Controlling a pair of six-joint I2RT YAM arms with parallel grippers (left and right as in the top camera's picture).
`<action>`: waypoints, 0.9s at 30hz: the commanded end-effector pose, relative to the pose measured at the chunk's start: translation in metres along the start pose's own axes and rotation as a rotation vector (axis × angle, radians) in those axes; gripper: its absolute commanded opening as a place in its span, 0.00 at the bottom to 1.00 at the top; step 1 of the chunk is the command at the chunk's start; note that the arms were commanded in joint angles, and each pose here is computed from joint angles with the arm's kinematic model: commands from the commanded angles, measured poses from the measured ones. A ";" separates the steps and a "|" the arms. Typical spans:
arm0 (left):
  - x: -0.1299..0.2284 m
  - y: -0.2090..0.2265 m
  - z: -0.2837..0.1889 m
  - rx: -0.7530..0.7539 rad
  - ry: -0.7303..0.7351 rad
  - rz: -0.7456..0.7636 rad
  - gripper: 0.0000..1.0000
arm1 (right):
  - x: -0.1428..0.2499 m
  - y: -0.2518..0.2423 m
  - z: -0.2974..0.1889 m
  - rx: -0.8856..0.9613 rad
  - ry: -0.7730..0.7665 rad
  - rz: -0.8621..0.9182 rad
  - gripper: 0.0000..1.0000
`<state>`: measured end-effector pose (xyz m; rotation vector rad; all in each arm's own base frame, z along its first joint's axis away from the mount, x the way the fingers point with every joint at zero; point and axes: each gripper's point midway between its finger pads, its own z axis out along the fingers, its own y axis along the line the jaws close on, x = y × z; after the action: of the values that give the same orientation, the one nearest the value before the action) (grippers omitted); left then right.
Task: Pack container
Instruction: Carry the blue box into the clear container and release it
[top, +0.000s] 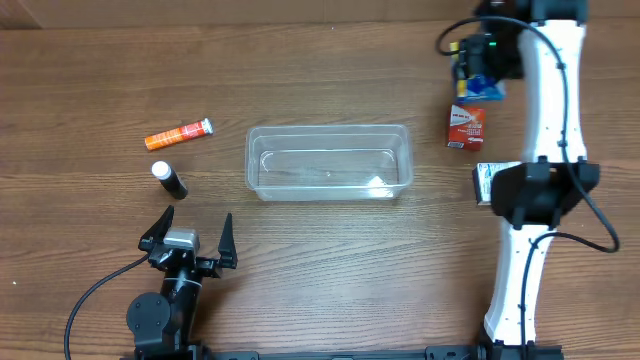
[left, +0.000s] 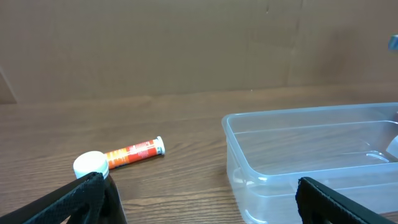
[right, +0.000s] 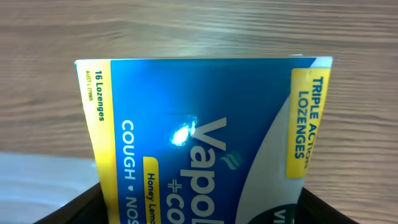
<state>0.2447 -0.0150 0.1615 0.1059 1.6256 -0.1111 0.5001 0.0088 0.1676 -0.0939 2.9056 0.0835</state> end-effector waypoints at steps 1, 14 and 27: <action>-0.001 0.001 0.000 -0.002 -0.006 0.009 1.00 | -0.007 0.042 -0.016 -0.019 -0.050 -0.088 0.72; -0.001 0.001 0.000 -0.002 -0.006 0.009 1.00 | 0.043 0.183 -0.041 -0.192 -0.017 -0.581 0.73; -0.001 0.001 0.000 -0.002 -0.006 0.009 1.00 | 0.126 0.204 -0.033 -0.453 0.156 -0.900 0.79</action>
<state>0.2447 -0.0150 0.1617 0.1057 1.6252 -0.1114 0.3650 0.1953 0.1612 -1.3624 2.7759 0.5196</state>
